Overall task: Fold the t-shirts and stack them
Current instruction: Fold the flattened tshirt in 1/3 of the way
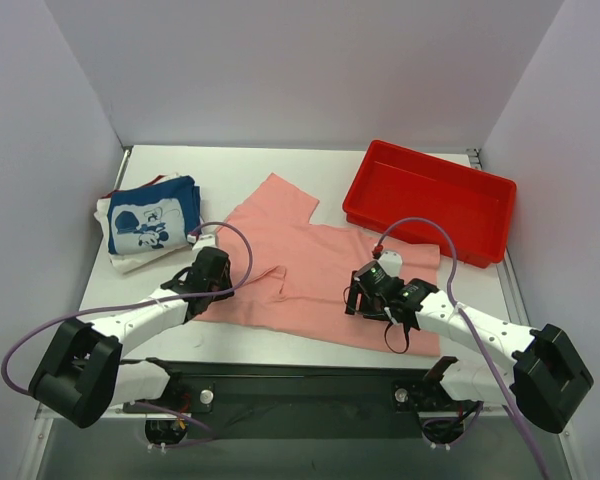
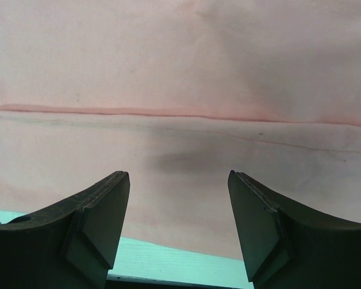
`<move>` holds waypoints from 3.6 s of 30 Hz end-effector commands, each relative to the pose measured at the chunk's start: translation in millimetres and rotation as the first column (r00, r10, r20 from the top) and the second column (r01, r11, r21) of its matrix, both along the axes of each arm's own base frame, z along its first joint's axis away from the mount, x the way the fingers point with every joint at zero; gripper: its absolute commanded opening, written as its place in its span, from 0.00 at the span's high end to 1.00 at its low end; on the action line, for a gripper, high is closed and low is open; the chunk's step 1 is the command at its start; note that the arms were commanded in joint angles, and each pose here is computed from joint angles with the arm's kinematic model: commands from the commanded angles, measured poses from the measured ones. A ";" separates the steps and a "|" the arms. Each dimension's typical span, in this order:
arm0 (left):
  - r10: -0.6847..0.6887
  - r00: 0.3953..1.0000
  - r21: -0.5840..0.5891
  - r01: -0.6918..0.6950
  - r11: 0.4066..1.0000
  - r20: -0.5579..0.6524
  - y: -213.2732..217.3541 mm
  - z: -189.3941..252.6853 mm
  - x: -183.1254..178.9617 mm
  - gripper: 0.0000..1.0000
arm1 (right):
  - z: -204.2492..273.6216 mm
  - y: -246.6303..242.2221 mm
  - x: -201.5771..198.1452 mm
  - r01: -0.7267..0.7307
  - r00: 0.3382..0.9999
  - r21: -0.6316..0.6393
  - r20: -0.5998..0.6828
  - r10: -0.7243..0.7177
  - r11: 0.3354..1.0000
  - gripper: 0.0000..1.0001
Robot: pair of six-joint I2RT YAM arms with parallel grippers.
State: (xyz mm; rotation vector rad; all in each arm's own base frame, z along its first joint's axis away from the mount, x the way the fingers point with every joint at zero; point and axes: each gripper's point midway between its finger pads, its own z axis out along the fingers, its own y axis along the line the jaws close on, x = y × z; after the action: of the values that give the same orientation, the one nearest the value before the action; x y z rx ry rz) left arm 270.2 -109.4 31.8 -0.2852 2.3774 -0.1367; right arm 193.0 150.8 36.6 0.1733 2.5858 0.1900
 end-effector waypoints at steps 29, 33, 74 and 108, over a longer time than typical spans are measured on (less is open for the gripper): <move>-0.002 0.999 0.003 0.002 1.000 0.032 -4.9 14.3 16.8 0.98 | 9.7 8.7 0.7 -0.022 0.999 0.012 0.025 0.021 1.000 0.33; -0.009 0.999 0.015 0.008 1.000 0.051 -6.8 23.3 25.1 1.00 | 9.7 7.2 0.7 -0.019 0.999 0.007 0.027 0.018 1.000 0.33; 0.044 0.972 -0.013 -0.042 0.999 0.232 -16.2 84.0 98.6 0.17 | 28.2 10.6 16.3 -0.047 0.996 -0.031 0.075 0.049 0.998 0.32; 0.063 0.994 -0.258 -0.039 0.965 0.088 -25.2 -13.1 -31.4 0.11 | -50.3 -5.1 -24.1 0.023 0.996 -0.162 -0.077 -0.036 0.987 0.33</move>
State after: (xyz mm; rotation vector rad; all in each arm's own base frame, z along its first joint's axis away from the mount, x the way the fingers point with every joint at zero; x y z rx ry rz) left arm 256.8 -148.5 37.1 -0.4155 2.1959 -0.4884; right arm 208.3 168.6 8.1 0.1412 2.5426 0.0726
